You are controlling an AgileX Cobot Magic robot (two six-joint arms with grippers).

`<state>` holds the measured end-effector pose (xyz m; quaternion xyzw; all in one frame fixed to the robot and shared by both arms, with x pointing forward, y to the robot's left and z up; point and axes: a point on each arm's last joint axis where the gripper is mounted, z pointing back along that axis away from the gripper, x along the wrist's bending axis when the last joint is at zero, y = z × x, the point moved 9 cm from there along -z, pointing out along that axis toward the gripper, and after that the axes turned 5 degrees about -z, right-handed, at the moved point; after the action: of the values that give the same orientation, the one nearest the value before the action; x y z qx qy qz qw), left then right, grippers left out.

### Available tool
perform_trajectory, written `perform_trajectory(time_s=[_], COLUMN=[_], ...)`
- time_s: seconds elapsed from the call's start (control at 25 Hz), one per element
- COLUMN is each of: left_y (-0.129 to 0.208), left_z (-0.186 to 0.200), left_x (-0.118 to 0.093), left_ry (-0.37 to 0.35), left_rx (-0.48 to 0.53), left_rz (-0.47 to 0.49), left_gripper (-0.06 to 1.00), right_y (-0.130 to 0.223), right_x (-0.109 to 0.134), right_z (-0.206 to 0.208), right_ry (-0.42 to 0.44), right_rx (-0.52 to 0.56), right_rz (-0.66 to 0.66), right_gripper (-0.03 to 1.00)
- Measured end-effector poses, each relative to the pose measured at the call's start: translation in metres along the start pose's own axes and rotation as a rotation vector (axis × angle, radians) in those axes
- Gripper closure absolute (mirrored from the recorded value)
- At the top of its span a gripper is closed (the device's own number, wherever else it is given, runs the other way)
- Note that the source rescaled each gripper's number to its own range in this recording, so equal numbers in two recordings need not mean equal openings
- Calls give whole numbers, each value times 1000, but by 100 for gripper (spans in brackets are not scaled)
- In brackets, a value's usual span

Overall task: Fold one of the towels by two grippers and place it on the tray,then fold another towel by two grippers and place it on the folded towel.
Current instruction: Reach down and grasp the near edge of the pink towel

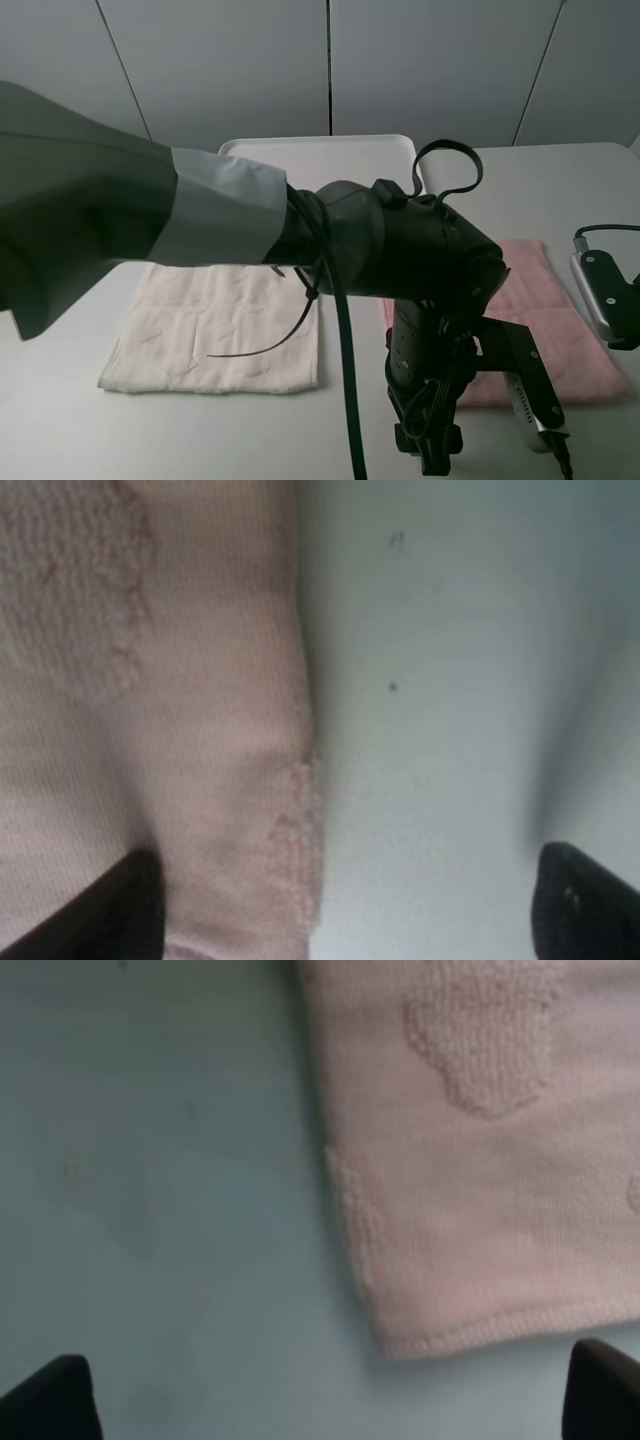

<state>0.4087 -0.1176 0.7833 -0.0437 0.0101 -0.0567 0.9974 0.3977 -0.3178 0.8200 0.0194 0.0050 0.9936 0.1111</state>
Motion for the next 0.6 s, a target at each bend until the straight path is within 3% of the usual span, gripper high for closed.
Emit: perform_trajectory(time_s=[0.6], left_y=[0], left_z=[0], left_x=[0], left_ry=[-1], left_rx=[-2], left_rz=[0], left_gripper=[-1], right_y=[-7], right_x=[5], right_z=[-12], right_ry=[43], right_rx=[7], right_rz=[94], right_gripper=[-3])
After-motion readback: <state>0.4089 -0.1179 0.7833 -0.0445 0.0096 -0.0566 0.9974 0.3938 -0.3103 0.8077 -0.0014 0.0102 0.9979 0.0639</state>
